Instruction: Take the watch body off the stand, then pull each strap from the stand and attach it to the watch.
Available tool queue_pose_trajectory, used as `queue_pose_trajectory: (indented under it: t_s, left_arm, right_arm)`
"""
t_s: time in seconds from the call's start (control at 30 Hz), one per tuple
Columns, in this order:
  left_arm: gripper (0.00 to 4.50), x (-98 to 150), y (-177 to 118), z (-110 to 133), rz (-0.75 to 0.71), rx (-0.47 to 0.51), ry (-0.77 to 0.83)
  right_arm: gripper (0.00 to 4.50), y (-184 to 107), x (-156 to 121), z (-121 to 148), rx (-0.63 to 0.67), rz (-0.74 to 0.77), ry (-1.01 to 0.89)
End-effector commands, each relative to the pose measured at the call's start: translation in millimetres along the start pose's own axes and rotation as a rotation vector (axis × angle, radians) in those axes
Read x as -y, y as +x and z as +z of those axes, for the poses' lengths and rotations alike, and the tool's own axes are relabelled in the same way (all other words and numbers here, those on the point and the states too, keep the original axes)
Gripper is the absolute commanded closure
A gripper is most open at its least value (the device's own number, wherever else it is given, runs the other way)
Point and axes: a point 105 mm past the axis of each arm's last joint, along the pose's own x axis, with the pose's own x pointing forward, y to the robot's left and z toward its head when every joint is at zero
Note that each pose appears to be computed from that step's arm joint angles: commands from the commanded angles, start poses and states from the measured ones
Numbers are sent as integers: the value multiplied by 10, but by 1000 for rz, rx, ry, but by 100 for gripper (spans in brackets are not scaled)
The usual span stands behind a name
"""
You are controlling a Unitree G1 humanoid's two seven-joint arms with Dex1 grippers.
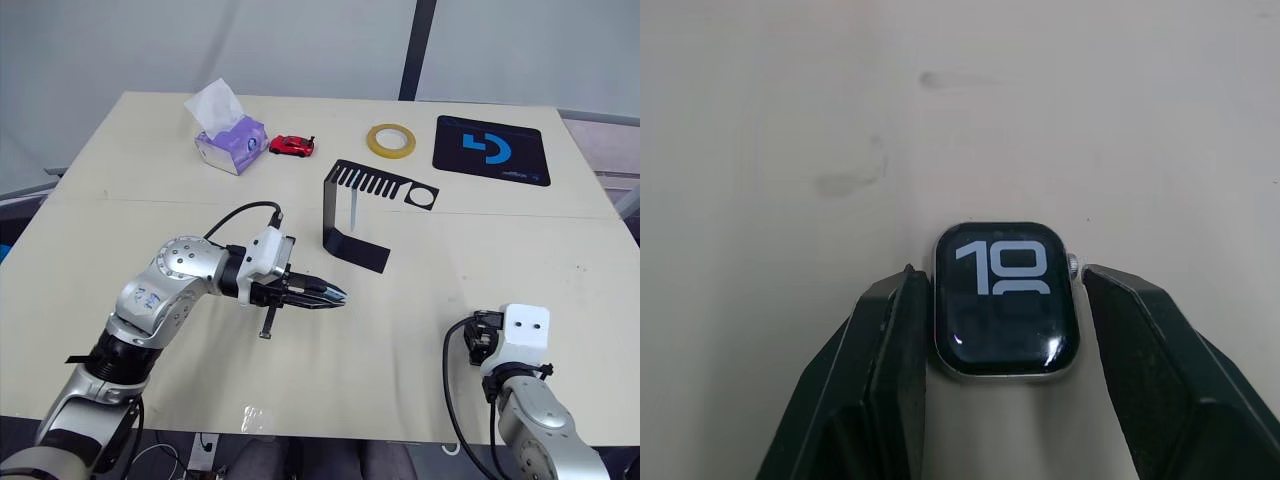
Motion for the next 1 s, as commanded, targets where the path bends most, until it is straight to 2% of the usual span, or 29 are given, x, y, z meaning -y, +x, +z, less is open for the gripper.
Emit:
queue_pose_trajectory:
  t_s: [0.03, 0.07, 0.2, 0.3, 0.47, 0.6, 0.7, 1.0]
  left_arm:
    - [450, 0, -13, 123, 4, 23, 55]
    - [450, -2, -15, 121, 5, 22, 55]
    - [450, -28, -38, 85, 16, 9, 52]
    - [450, -66, -61, 37, 37, -18, 67]
    - [450, -157, -82, -69, 65, -89, 180]
    - [450, -300, -92, -148, 109, -136, 289]
    - [450, -382, -81, -192, 119, -158, 365]
    - [450, -420, -33, -224, 107, -164, 497]
  right_arm:
    - [266, -18, 38, -15, -7, -24, 16]
    - [291, -21, 36, -15, -7, -25, 17]
    - [291, -51, 9, 85, 12, -8, -44]
    - [291, -69, -90, 265, 42, 72, -71]
    - [291, -119, -424, 560, 47, 342, -140]
    - [291, -210, -860, 720, -31, 685, -165]
    - [291, -237, -1054, 767, -104, 838, -104]
    - [291, -267, -1366, 730, -274, 1060, 31]
